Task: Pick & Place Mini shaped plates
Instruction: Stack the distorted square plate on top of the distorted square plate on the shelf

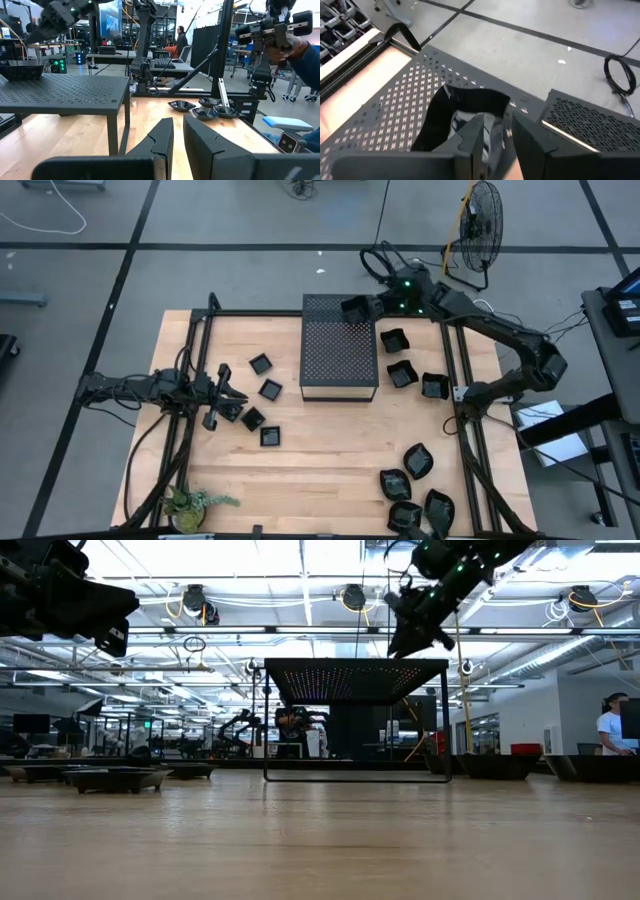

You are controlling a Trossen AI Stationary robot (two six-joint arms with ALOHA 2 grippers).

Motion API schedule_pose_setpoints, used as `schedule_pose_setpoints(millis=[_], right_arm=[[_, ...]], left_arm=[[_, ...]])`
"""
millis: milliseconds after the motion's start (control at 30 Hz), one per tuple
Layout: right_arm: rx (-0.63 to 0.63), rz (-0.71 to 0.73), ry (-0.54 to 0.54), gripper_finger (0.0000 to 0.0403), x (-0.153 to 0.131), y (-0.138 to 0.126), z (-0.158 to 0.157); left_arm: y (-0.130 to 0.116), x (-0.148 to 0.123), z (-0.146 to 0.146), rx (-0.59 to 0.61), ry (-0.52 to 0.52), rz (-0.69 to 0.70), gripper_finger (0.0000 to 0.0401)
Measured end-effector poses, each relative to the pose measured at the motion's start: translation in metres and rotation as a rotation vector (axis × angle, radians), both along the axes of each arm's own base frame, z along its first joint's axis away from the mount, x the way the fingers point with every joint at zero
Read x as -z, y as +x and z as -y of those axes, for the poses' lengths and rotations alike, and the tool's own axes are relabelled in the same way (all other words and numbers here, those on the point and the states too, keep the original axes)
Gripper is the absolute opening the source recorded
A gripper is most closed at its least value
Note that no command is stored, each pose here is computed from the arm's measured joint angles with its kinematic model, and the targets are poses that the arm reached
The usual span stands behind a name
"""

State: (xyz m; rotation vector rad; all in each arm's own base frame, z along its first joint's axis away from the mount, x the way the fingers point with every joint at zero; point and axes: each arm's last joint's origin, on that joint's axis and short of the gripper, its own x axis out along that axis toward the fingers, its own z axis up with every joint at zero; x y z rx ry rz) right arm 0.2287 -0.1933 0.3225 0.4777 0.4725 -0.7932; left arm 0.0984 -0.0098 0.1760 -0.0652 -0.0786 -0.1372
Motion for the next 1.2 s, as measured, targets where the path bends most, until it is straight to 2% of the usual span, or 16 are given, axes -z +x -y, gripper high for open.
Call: schedule_pose_setpoints(millis=[100, 233, 333, 433, 733, 900, 1100, 1200], right_arm=[[0.006, -0.033, 0.021, 0.0106, -0.005, -0.011, -0.009], [0.112, -0.169, 0.023, 0.0116, -0.004, -0.026, -0.017], [0.176, -0.272, 0.039, 0.0121, 0.002, -0.033, -0.019], [0.191, -0.316, 0.063, 0.0126, 0.011, -0.036, -0.02], [0.24, -0.354, 0.188, 0.0136, 0.062, -0.057, -0.009], [0.291, -0.348, 0.197, 0.0137, 0.096, -0.069, -0.004], [0.265, -0.242, 0.257, 0.0137, 0.132, -0.08, -0.005], [0.265, -0.227, 0.249, 0.0137, 0.141, -0.082, -0.007]], left_arm=[[0.0, 0.0, 0.0, 0.0, 0.0, 0.0, 0.0047], [0.0, 0.0, 0.0, 0.0, 0.0, 0.0, 0.0047], [0.0, 0.0, 0.0, 0.0, 0.0, 0.0, 0.0047], [0.0, 0.0, 0.0, 0.0, 0.0, 0.0, 0.0047], [0.0, 0.0, 0.0, 0.0, 0.0, 0.0, 0.0047], [0.0, 0.0, 0.0, 0.0, 0.0, 0.0, 0.0047], [0.0, 0.0, 0.0, 0.0, 0.0, 0.0, 0.0047], [0.0, 0.0, 0.0, 0.0, 0.0, 0.0, 0.0047]])
